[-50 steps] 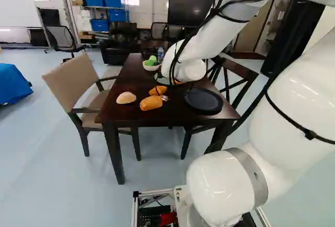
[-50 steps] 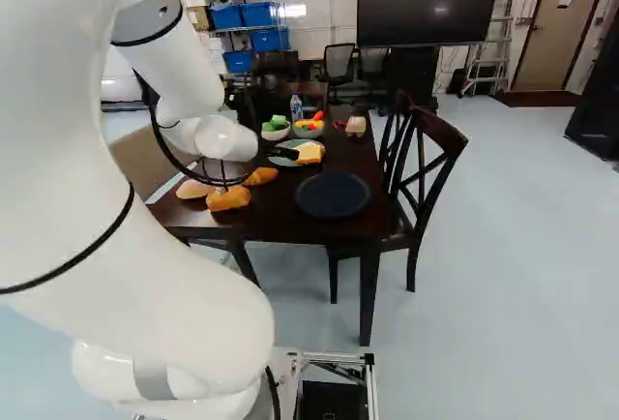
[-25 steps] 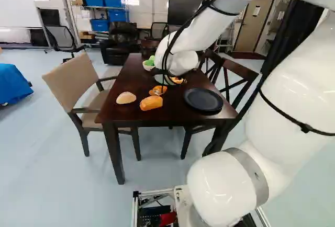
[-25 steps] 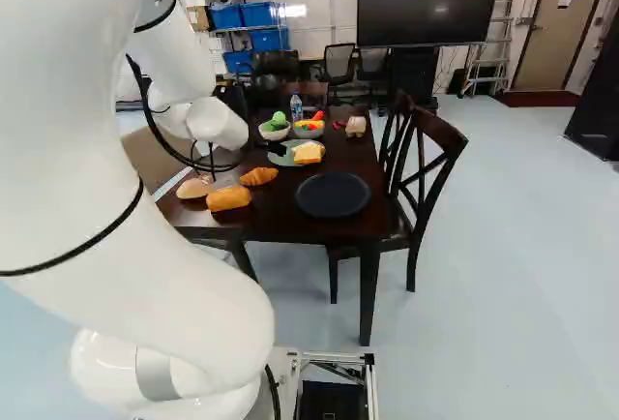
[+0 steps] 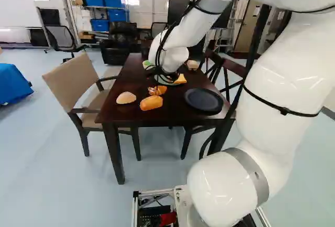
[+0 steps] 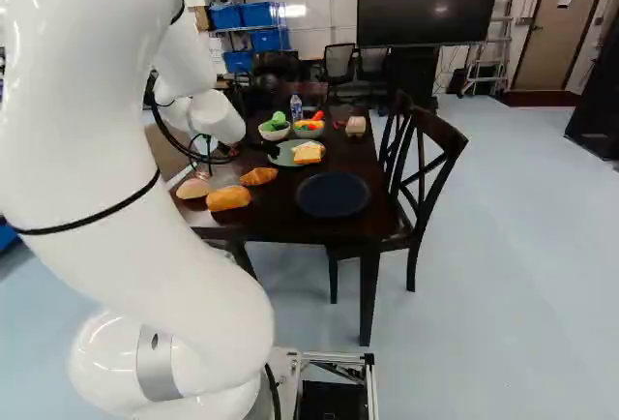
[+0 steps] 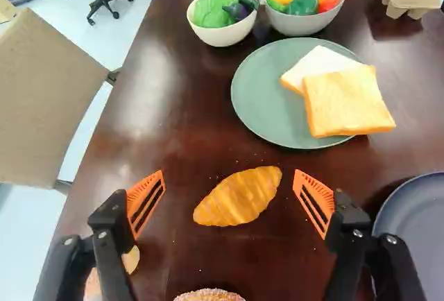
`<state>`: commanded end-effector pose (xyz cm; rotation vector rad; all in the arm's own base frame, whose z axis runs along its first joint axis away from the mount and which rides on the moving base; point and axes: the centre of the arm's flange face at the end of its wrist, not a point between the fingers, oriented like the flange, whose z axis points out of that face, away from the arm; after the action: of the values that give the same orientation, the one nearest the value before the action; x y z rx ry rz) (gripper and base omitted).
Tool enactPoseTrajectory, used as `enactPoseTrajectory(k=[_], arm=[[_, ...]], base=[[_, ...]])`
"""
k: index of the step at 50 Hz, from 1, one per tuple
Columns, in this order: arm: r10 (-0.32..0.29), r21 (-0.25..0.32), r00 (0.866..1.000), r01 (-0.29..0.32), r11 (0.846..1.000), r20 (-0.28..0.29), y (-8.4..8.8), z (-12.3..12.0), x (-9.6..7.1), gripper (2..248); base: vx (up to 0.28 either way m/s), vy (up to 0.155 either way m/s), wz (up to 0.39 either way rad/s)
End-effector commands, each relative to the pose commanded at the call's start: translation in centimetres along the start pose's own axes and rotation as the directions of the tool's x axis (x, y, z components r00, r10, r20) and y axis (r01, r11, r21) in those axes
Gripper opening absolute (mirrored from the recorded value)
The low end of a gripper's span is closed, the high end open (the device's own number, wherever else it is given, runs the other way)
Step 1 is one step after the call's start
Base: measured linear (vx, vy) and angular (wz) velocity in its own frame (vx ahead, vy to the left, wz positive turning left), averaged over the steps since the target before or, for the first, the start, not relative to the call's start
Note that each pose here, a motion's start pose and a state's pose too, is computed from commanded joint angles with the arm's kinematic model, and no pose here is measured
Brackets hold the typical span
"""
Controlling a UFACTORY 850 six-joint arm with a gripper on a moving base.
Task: Move the croissant to the empty plate
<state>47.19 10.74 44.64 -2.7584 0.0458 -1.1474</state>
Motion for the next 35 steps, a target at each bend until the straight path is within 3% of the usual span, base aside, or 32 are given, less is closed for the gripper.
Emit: enactPoseTrajectory(k=[18, 35], arm=[[0.002, 0.008, 1.000, -0.002, 1.000, 0.010, -0.2, -1.4, 0.7, 247], [0.005, 0.007, 0.997, -0.005, 1.000, 0.083, -0.1, -1.4, 0.5, 247]], base=[[0.000, 0.000, 0.000], [0.000, 0.000, 0.000]])
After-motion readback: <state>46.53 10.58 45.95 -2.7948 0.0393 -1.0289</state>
